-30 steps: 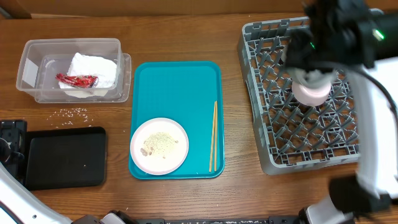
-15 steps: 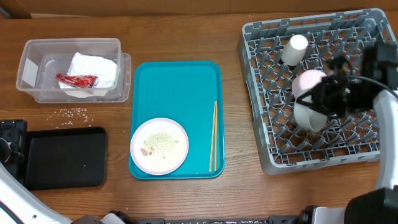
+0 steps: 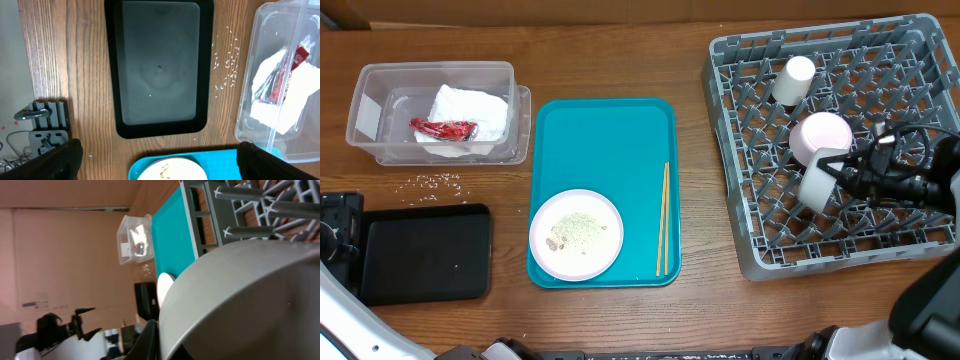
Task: Sort waste into correct bins and load items into the dishwasher
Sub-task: 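Carry the small white bowl with the right gripper to the rack's right side, then set the small bowl upside down in the rack and open the right gripper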
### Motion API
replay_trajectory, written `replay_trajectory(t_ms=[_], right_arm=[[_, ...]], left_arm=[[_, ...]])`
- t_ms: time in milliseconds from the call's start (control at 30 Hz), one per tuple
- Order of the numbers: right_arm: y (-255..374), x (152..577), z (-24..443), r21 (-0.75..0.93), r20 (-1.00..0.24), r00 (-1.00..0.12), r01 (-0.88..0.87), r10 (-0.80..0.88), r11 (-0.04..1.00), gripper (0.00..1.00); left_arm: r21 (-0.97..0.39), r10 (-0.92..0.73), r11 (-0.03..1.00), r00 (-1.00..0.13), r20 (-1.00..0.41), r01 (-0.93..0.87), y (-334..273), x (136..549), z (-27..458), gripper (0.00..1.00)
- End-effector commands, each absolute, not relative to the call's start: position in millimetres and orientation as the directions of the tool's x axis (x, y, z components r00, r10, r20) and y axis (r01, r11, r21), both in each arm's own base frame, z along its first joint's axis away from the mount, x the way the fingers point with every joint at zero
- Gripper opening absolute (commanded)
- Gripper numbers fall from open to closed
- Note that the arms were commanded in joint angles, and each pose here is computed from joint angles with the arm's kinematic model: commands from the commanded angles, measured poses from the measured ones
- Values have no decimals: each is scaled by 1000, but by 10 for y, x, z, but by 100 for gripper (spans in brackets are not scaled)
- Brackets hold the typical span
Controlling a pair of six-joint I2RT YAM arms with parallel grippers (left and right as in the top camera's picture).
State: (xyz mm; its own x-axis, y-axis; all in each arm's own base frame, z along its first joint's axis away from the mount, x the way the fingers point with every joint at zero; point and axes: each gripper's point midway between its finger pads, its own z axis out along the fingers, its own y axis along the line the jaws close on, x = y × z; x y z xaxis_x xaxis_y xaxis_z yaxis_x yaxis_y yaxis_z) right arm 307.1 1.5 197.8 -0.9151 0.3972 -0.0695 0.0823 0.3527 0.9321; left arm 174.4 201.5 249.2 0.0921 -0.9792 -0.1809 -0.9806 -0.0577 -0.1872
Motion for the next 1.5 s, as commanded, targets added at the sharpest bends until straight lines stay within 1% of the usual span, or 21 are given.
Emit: replay_trajectory(t_ms=[0,133,233,467,567,667,767,833,867,967,1033,1167,1267,1467], right_arm=[[37,3130,1930,954,-87,-918,35,387,298,4],[-28,3128,1806,951,-48,-918,78,393,298,4],[-70,3114,1777,947,-44,-917,89,398,309,5],[-156,3022,1626,908,5,-924,165,383,386,20],[-265,3027,1617,881,30,-915,215,403,422,25],[-405,3039,1668,842,39,-899,265,437,470,26],[-627,3001,1748,755,36,-868,349,495,556,26],[-827,2930,1809,654,32,-829,440,559,615,27],[-917,2886,1833,601,29,-805,487,592,634,29],[-1200,2676,1941,401,0,-711,644,703,652,35],[-1261,2574,2061,343,-32,-673,687,739,641,36],[-1138,2548,2287,389,-95,-676,650,730,653,35],[-1023,2550,2384,397,-132,-697,614,705,682,34],[-791,2634,2337,362,-147,-772,540,618,760,34]], left_arm=[[-200,-974,-80,119,-191,-976,2012,1719,2540,100],[-200,-974,-80,119,-191,-976,2012,1719,2540,100],[-200,-974,-80,119,-191,-976,2012,1719,2540,100],[-200,-974,-80,119,-191,-976,2012,1719,2540,100],[-200,-974,-80,119,-191,-976,2012,1719,2540,100],[-200,-974,-80,119,-191,-977,2013,1719,2540,100],[-200,-974,-80,119,-191,-976,2012,1719,2540,100],[-201,-974,-80,119,-191,-976,2013,1720,2540,100],[-200,-974,-80,119,-191,-976,2012,1719,2540,100],[-200,-974,-80,119,-191,-976,2012,1719,2540,100],[-200,-974,-80,119,-191,-977,2013,1719,2540,100],[-200,-974,-80,119,-191,-976,2012,1719,2540,100],[-200,-974,-80,119,-191,-977,2012,1719,2540,100],[-201,-974,-80,119,-191,-976,2012,1719,2540,100]])
